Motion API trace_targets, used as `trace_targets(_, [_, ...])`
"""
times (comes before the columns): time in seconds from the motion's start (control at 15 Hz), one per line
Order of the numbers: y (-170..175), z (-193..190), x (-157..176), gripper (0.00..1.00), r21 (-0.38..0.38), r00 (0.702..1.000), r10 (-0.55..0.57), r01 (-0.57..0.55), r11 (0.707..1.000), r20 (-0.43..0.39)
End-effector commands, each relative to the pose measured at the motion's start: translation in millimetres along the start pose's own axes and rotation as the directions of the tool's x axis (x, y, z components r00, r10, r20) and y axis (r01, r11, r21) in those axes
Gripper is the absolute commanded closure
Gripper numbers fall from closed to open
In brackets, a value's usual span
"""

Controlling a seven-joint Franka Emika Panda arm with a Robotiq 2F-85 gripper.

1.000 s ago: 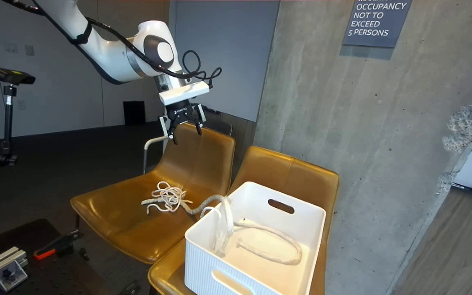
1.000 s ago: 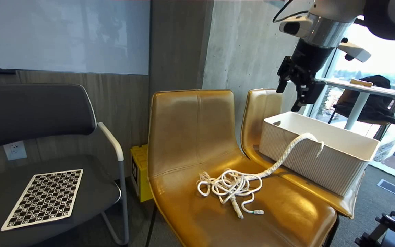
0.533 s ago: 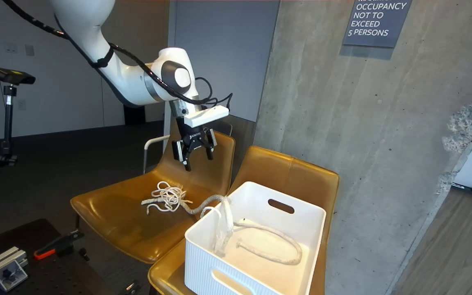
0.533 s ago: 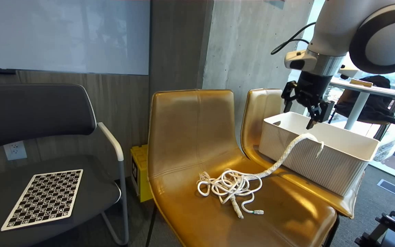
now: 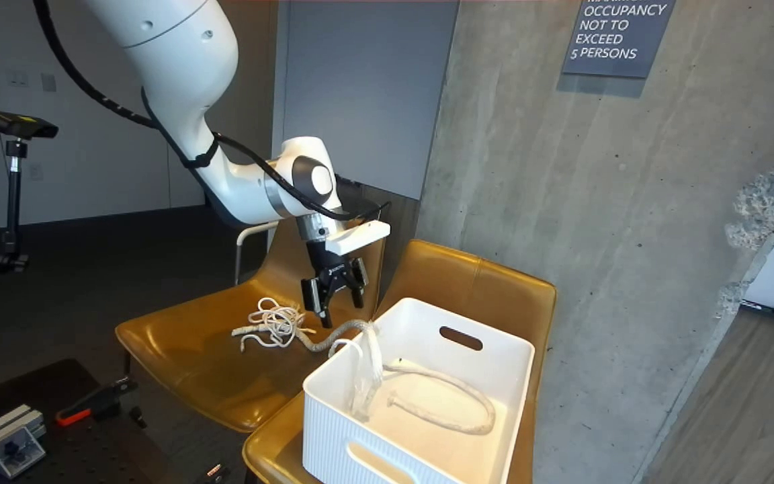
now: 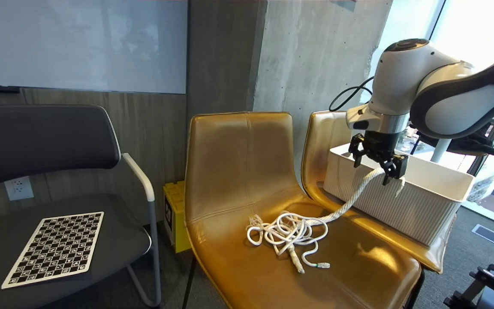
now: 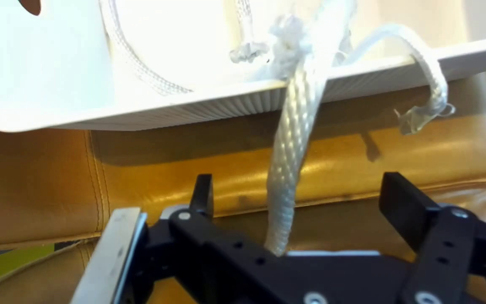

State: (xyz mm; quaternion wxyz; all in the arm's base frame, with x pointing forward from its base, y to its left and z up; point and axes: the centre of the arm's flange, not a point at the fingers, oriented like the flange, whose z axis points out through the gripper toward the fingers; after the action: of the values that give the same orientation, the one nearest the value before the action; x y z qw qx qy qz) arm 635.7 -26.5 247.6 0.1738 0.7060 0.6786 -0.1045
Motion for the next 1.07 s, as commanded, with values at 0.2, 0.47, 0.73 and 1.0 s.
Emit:
trace_targets(0.2, [19,24,-2,0.44,-0.013,0.999,-0.026,0.027,1.0,0.041])
trace_targets(0.47, [18,29,-1,0.73,-0.006,0.999,-0.018,0.018,1.0,0.043])
trace_targets(0.73, [19,14,13,0.99,0.0,1.0,-0.008,0.008,1.0,0.029])
trace_targets(1.0, [30,-33,68,0.97,-0.026,1.0,-0.005,0.005,1.0,-0.022])
